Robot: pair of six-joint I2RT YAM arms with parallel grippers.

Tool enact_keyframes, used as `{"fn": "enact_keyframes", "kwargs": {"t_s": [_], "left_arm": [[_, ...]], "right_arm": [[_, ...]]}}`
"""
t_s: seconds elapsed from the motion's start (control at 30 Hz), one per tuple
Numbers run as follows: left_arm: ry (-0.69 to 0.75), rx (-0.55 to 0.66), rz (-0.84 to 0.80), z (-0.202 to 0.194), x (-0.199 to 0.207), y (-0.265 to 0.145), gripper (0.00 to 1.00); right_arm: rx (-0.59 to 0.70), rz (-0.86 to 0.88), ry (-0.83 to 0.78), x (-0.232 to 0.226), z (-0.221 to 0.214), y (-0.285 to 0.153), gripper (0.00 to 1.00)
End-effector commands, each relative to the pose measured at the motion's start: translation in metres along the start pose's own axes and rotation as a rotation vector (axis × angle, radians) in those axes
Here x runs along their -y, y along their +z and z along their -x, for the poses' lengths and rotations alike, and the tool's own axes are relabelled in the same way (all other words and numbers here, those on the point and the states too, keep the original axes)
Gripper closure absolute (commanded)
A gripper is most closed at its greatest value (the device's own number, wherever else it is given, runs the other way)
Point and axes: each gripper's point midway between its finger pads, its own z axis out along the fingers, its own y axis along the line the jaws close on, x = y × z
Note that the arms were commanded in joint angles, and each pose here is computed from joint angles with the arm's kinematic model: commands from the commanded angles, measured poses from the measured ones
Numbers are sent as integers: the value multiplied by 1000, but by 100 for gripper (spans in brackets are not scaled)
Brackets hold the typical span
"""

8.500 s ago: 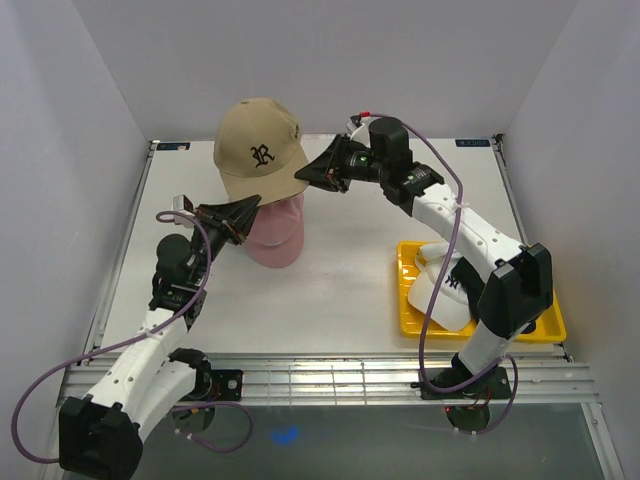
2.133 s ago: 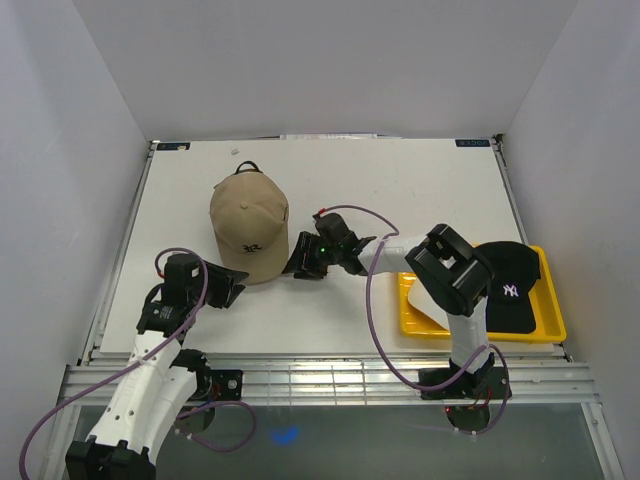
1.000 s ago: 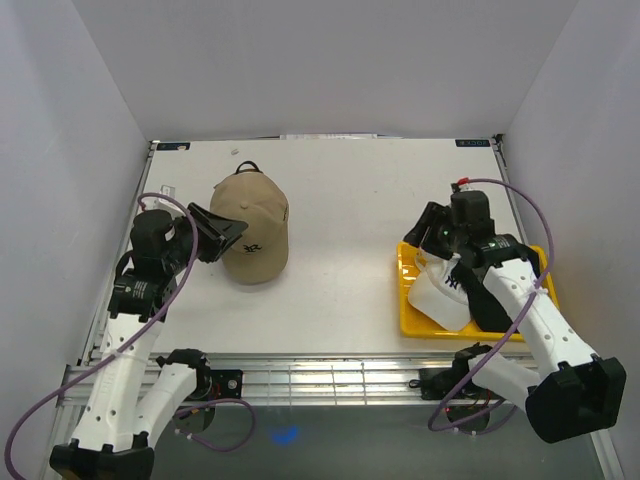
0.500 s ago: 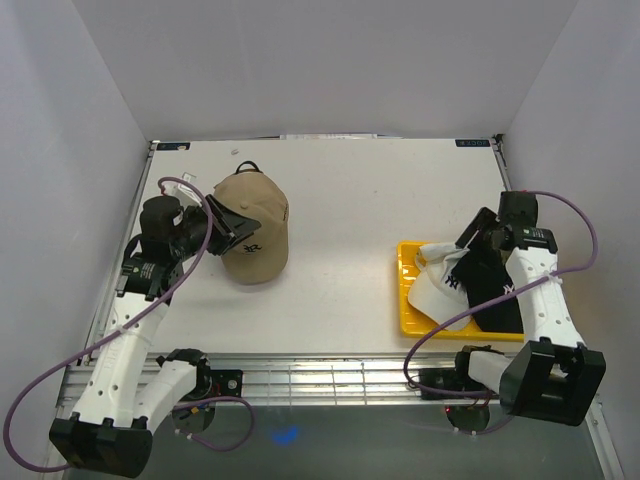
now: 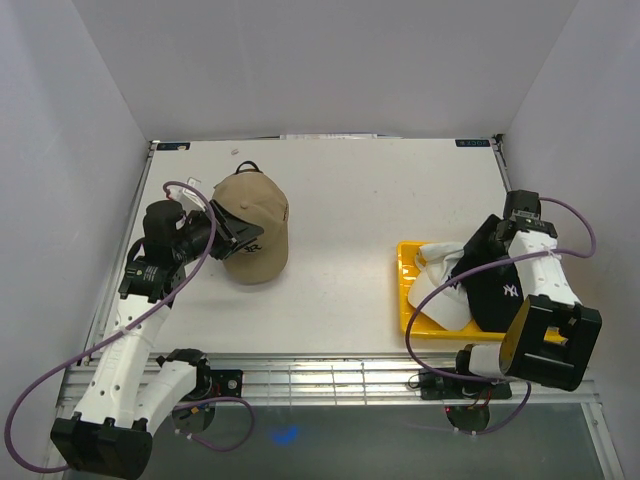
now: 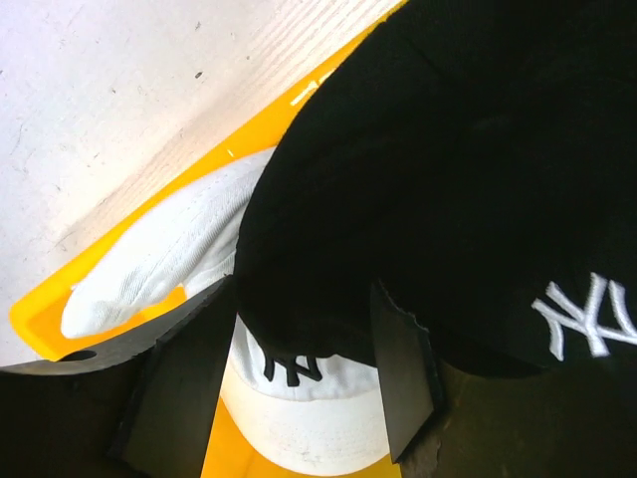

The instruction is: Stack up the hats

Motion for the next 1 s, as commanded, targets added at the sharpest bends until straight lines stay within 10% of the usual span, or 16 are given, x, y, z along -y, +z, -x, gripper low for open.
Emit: {"fn": "enact_keyframes", "kwargs": {"t_s": [0.0,0.2,0.37,0.97], "left_arm": [[36,2,-32,-1,6,-2,53],[30,-3,-28,-2,3,-1,53],[31,-3,-26,-2,3,-1,53],[137,-61,-148,-16,23,7,47]], "right_arm": [[50,50,-1,-13,20,1,39],[36,39,-8,-9,14,12,42],[76,40,-15,-7,18,2,91],[295,274,-52,-57,70,-141,92]]}}
